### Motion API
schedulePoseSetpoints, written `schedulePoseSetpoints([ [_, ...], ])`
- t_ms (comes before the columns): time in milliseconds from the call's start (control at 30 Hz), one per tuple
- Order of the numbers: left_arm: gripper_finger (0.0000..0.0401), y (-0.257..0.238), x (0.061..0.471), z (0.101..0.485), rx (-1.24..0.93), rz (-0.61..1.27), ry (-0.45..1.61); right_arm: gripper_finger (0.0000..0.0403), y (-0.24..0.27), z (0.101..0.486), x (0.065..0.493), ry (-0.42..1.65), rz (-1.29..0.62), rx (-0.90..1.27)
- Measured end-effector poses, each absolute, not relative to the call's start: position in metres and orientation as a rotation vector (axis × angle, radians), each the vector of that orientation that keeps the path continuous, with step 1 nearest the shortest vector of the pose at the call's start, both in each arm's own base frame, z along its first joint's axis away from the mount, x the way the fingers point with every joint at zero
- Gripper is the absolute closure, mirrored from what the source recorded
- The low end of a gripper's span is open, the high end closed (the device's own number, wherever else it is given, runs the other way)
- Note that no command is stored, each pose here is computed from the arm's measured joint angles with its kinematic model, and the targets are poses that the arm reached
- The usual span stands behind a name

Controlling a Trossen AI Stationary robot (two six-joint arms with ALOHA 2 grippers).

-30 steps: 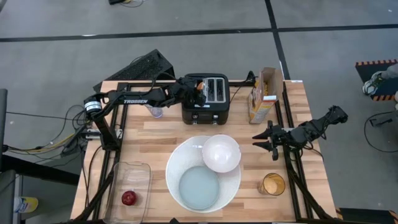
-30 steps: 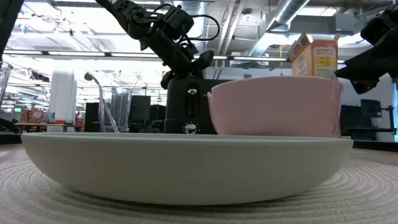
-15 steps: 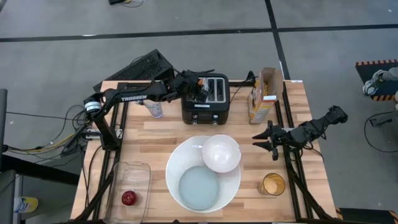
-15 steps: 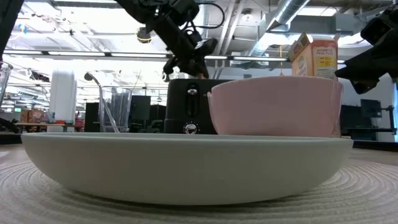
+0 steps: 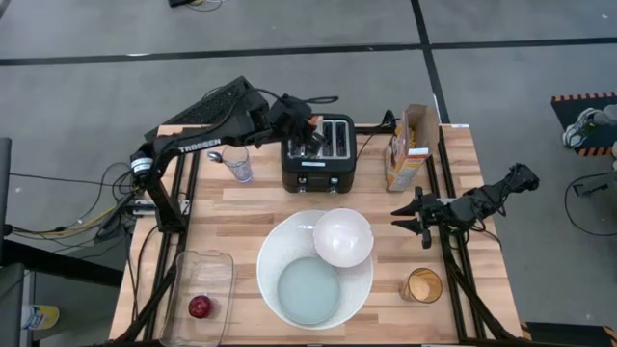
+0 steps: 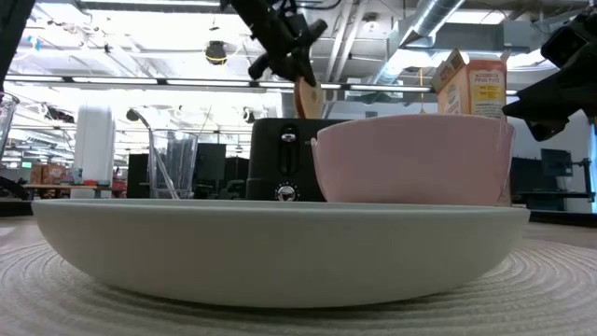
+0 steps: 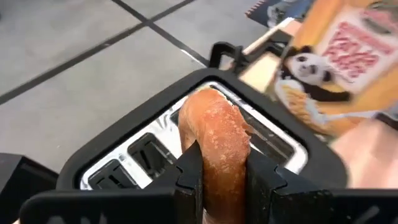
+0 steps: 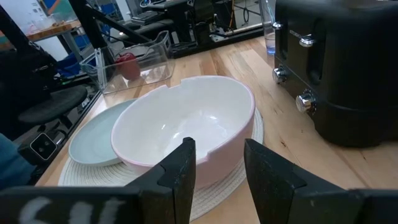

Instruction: Arrange a breakfast setting

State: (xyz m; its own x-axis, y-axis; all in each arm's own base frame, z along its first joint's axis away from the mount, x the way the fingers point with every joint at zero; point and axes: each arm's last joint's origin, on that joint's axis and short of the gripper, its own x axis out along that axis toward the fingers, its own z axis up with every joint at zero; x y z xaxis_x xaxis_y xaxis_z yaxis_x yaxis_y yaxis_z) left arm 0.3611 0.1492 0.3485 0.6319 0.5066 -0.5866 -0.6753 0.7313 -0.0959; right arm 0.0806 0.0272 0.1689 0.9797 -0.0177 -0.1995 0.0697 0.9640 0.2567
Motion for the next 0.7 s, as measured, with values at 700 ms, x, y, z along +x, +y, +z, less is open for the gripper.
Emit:
schedulePoseSetpoints([
  [700, 0.0345, 0.101, 0.313, 0.401, -0.323, 0.283, 0.770, 0.0243, 0.027, 0.169, 0.081, 0.198, -0.045, 0.266],
])
